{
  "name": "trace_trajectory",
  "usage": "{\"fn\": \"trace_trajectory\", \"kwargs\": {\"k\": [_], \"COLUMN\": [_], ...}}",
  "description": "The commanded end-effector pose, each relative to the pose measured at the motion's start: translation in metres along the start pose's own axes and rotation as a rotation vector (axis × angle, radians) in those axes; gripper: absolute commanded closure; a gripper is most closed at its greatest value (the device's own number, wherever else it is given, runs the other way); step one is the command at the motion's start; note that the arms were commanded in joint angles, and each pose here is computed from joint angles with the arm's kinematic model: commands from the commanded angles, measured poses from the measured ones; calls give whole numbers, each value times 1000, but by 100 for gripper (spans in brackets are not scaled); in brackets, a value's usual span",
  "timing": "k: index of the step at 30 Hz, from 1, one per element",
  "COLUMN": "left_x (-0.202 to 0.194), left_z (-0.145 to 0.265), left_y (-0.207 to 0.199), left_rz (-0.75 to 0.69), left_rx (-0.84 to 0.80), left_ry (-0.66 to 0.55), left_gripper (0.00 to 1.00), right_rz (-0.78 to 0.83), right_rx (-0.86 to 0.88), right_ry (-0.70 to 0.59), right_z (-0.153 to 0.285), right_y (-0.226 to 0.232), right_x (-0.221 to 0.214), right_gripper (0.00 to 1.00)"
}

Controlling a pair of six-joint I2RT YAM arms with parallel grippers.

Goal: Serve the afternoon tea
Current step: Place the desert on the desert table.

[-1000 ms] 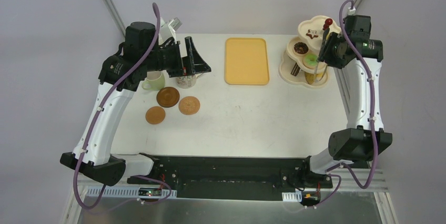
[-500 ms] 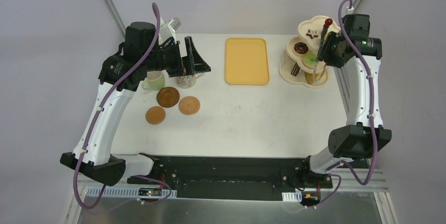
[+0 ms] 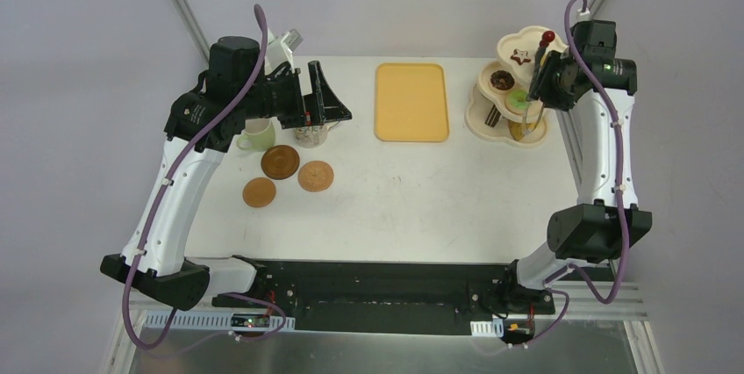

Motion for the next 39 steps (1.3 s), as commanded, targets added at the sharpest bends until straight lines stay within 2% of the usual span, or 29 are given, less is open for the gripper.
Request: {"fn": "trace_trajectory", "kwargs": {"k": [1,10,39], "left_x": [6,6,6], "left_z": [4,3,3], "left_y": [-10,-10,-9], "left_rz": [-52,-51,-52], "left_rx": [-25,-25,-23], "left_ry": [-25,-24,-23], "left_gripper": [9,9,9], "right_rz": [6,8,14], "right_rx": [4,4,3], "right_ry": [-46,-42,-42], "right_z": [10,7,6], "right_y": [1,1,1], "right_x": [13,14,17], "right_gripper": [59,54,50]}}
Point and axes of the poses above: each gripper's point midway between its finger pads, its own z axis back along the fingers, its own y axis along the line the jaws close on, x = y × z, the point moved 2 cm from there along z, back along the fingers, and after that the axes turned 5 degrees about z, right-handed, at the moved point
